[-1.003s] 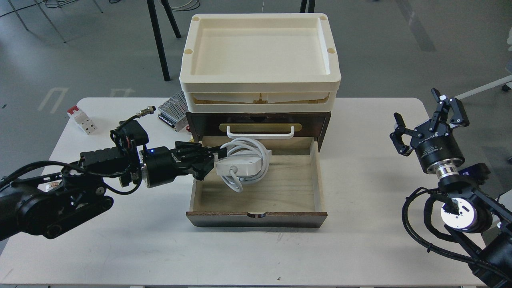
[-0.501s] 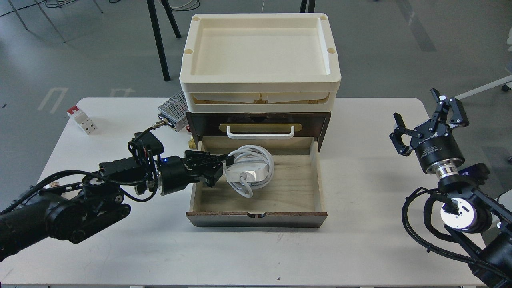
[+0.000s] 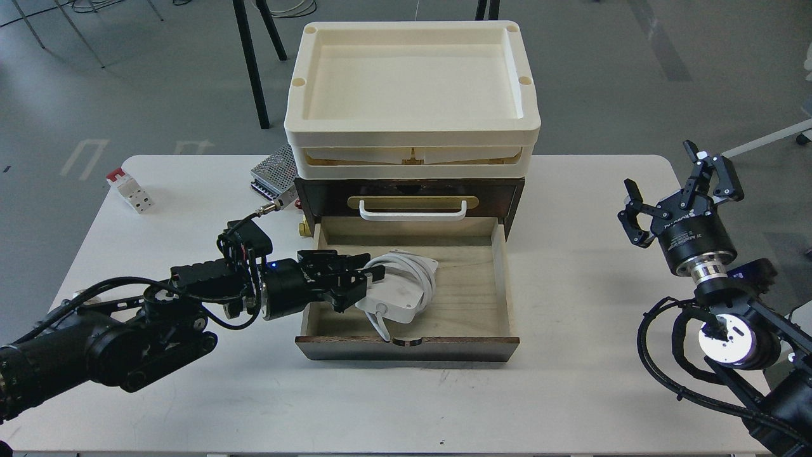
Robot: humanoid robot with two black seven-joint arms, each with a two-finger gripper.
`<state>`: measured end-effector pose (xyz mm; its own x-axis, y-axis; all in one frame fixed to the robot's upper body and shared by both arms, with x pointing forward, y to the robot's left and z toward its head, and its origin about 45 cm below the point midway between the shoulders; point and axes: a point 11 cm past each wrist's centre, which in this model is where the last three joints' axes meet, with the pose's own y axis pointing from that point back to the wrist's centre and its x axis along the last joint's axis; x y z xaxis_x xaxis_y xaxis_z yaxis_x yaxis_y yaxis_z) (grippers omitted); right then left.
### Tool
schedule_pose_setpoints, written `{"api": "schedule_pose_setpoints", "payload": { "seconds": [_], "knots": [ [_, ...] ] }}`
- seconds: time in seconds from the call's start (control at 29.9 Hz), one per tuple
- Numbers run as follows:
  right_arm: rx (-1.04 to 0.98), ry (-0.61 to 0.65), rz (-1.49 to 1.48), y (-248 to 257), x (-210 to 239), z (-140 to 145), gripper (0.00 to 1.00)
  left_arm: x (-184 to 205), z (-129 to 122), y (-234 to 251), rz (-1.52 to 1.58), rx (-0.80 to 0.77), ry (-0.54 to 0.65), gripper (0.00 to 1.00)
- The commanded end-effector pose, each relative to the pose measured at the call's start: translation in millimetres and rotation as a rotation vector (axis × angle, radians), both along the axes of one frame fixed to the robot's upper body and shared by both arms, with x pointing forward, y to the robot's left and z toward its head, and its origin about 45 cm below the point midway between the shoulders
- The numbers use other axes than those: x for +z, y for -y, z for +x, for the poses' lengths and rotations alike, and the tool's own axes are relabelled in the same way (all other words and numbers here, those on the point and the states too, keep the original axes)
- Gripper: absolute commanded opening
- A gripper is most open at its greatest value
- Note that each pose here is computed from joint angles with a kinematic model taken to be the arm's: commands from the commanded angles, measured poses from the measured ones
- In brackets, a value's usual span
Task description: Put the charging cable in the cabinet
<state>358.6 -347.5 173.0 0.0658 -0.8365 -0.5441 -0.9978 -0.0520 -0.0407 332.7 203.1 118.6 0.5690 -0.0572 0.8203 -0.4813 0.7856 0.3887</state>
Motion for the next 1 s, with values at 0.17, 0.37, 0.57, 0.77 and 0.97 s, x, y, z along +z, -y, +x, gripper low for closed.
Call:
{"api": "schedule_pose_setpoints", "payload": {
  "seconds": [0.17,0.37,0.57,0.77,0.97],
  "knots": [
    [-0.001,0.0,0.0,0,0,0,0.99,6,6,-2,0.003,0.003,0.012,1.0],
    [0.001,0.0,-0.001,0,0,0,0.99,13,10,-15,0.014,0.022,0.025,1.0],
    [0.003,-0.001,0.0,-1,0,0,0.99,40,16,-53,0.017,0.089,0.05,1.0],
    [0.022,0.007,0.01,-6,1,-1,0.99,66,6,-106,-0.046,0.238,-0.023,1.0],
    [0.061,0.009,0.0,-23,-3,-2,0.99,72,0,-157,-0.199,0.497,-0.133,1.0]
  ]
}}
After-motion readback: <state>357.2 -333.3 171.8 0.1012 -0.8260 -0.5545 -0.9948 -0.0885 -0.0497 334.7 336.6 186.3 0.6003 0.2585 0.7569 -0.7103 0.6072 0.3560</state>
